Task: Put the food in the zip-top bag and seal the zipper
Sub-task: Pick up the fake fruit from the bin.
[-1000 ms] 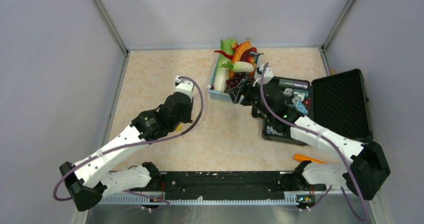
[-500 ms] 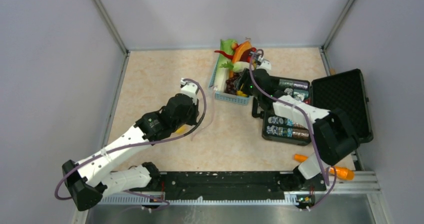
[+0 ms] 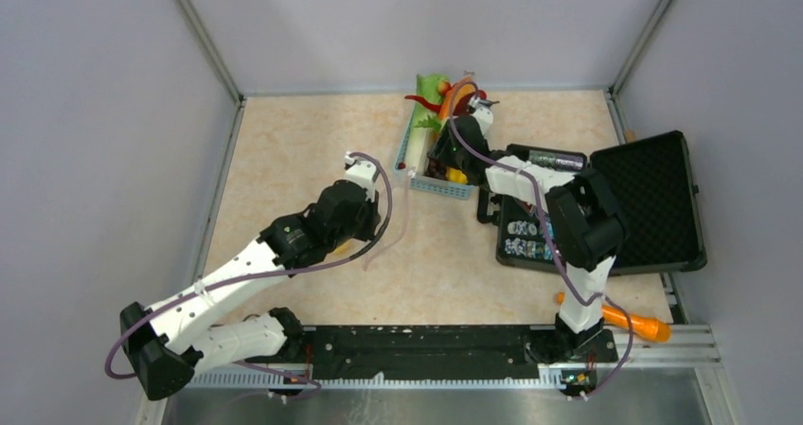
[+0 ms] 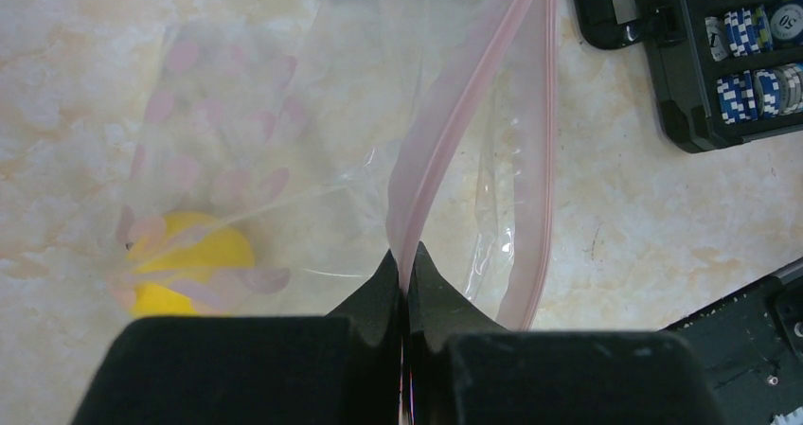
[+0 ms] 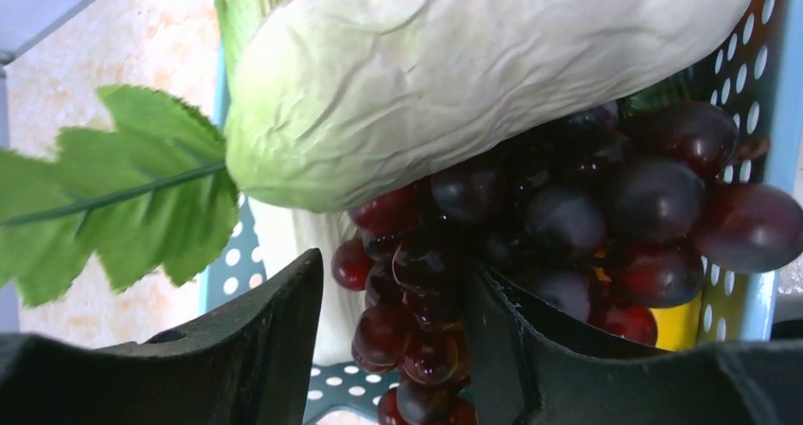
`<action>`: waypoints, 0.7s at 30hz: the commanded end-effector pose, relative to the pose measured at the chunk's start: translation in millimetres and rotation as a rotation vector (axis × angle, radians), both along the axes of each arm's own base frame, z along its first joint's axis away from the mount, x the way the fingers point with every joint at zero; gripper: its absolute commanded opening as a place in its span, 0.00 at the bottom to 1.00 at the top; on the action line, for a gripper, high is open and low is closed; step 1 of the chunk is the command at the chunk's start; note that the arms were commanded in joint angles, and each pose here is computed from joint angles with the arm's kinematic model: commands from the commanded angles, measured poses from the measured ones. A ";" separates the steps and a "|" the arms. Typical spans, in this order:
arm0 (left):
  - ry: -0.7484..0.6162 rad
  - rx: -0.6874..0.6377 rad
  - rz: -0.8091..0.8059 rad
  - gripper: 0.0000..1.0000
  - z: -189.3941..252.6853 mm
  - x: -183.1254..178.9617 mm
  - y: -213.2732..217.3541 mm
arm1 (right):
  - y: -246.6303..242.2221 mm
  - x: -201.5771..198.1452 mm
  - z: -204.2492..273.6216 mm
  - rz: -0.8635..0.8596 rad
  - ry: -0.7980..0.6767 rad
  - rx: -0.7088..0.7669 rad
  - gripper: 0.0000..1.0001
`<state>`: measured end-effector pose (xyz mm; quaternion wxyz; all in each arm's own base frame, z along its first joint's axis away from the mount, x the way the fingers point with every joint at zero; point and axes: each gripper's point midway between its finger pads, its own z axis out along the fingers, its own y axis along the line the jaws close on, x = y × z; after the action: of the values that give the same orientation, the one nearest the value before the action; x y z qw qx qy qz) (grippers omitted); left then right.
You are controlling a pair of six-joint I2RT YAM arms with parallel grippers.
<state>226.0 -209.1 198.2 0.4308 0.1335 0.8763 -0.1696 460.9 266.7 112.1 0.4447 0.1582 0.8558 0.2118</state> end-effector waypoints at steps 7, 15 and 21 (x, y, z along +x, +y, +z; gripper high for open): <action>-0.023 -0.030 0.016 0.00 2.1 4.1 -0.8 | 4.5 10.0 -7.8 0.035 0.003 -0.049 0.16; -0.015 -0.034 0.009 0.00 1.7 3.3 -2.8 | 22.6 -5.4 23.6 0.161 -0.079 0.050 0.01; -0.020 -0.035 0.020 0.00 2.4 2.9 0.3 | 26.7 -28.2 83.9 0.269 -0.218 0.114 0.00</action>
<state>225.1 -208.5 192.4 0.4266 0.1310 0.8789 -0.1688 444.0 277.6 120.2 0.4444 0.0911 0.8540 0.2550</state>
